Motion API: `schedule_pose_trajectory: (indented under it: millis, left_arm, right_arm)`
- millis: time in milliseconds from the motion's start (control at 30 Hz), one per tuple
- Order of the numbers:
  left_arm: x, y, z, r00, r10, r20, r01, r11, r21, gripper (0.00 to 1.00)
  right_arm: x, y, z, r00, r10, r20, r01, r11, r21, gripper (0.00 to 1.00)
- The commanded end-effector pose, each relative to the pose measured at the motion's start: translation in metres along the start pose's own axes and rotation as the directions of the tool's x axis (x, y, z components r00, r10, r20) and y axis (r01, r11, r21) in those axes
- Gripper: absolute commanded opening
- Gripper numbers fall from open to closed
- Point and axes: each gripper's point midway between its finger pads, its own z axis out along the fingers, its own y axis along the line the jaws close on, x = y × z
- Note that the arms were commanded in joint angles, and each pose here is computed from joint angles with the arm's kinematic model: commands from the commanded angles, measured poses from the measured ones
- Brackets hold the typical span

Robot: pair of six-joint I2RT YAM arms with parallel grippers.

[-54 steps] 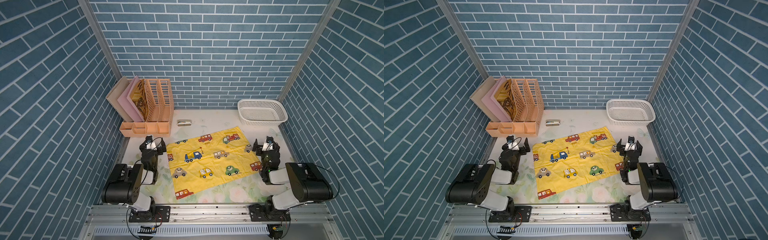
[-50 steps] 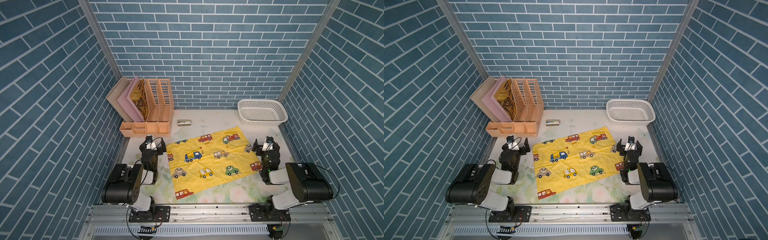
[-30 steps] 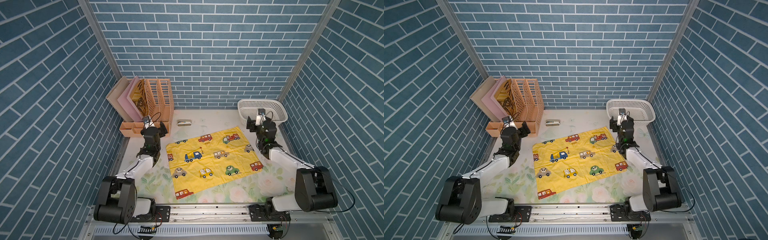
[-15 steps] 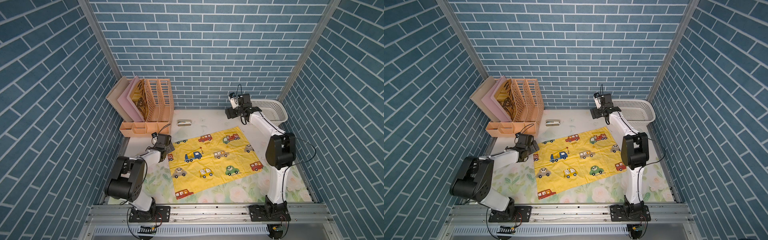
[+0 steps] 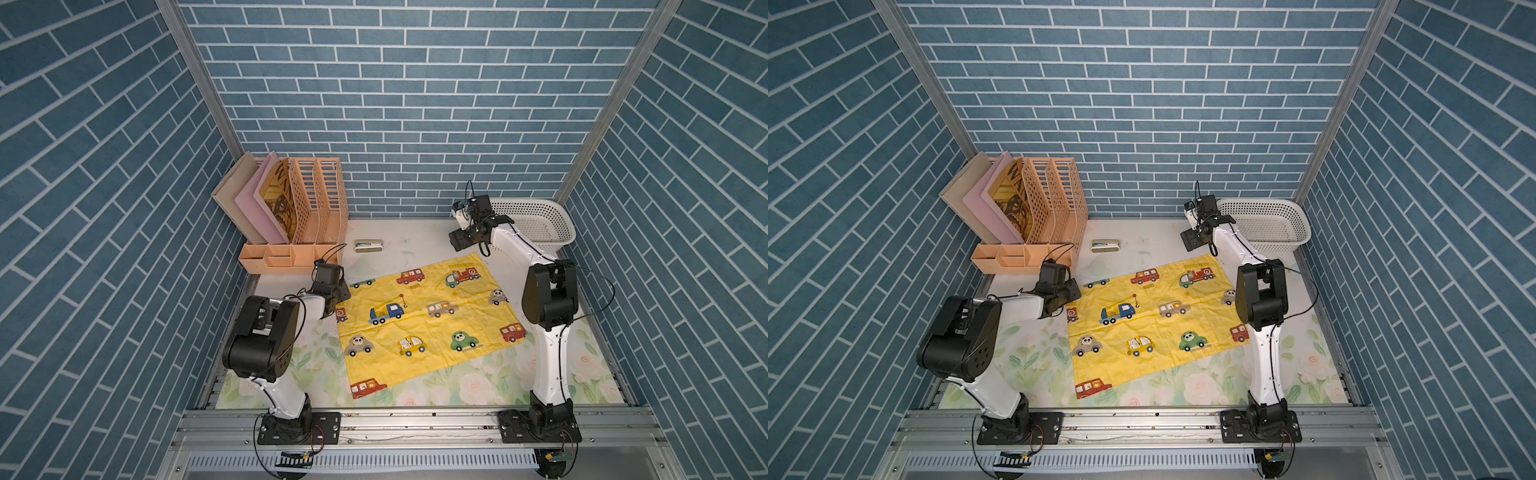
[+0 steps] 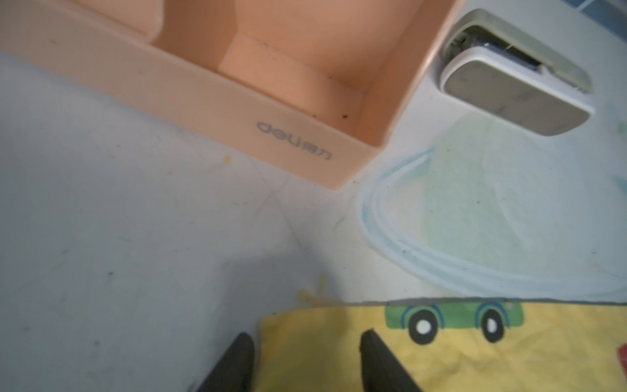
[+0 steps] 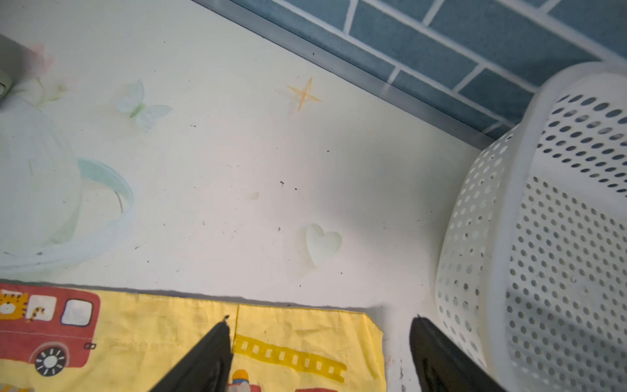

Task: Roll up the pillowcase
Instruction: Fold the pillowcase at the center of the board.

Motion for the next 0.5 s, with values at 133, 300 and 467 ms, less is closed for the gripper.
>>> schedule_pose_trajectory:
  millis: [133, 300, 467]
  left_arm:
    - [0.025, 0.014, -0.003, 0.997, 0.022, -0.079, -0.023, 0.999, -0.023, 0.06]
    - [-0.005, 0.029, -0.023, 1.000, 0.029, -0.007, -0.030, 0.990, -0.135, 0.00]
    - [-0.024, 0.048, -0.033, 0.999, 0.048, -0.019, -0.051, 0.974, -0.222, 0.00]
  right_arm:
    - [-0.004, -0.012, -0.022, 0.999, 0.036, 0.015, -0.036, 0.999, 0.016, 0.86]
    - [0.004, -0.013, -0.026, 0.996, 0.087, 0.008, -0.087, 0.996, -0.008, 0.84]
    - [0.022, -0.009, -0.009, 0.996, 0.065, -0.068, -0.067, 0.997, -0.026, 0.85]
